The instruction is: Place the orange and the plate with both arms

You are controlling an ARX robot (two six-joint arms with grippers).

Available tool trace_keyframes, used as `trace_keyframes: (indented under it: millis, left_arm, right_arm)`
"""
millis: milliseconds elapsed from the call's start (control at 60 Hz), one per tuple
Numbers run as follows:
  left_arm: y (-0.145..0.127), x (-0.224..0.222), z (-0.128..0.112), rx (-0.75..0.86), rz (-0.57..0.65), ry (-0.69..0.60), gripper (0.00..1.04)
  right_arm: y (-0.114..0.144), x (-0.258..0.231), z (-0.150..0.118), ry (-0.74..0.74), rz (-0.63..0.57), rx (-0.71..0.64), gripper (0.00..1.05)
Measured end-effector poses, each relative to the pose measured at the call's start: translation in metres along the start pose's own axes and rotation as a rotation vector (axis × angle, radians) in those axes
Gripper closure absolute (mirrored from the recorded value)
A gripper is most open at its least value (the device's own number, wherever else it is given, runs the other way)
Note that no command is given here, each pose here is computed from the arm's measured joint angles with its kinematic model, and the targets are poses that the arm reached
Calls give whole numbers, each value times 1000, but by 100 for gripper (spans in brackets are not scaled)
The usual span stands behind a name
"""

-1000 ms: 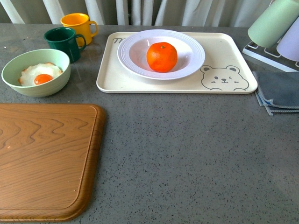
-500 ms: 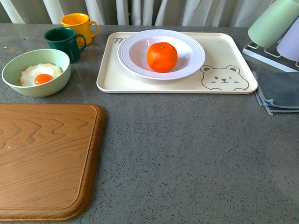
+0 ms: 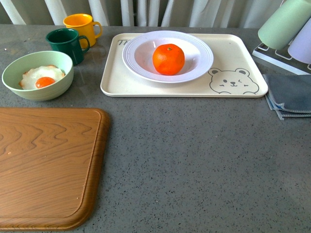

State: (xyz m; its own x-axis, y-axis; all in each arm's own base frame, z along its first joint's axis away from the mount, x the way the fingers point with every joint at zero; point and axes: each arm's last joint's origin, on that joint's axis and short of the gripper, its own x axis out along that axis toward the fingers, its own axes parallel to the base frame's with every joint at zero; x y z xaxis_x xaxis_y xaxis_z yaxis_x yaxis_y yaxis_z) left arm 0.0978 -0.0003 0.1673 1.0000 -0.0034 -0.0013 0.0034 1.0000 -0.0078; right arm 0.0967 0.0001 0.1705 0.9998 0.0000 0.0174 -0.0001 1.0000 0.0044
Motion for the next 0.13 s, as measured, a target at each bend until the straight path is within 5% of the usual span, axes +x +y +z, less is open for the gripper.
trace_keyframes:
  millis: [133]
  left_arm:
    - [0, 0, 0, 0, 0, 0, 9]
  right_arm:
    - [0, 0, 0, 0, 0, 0, 9]
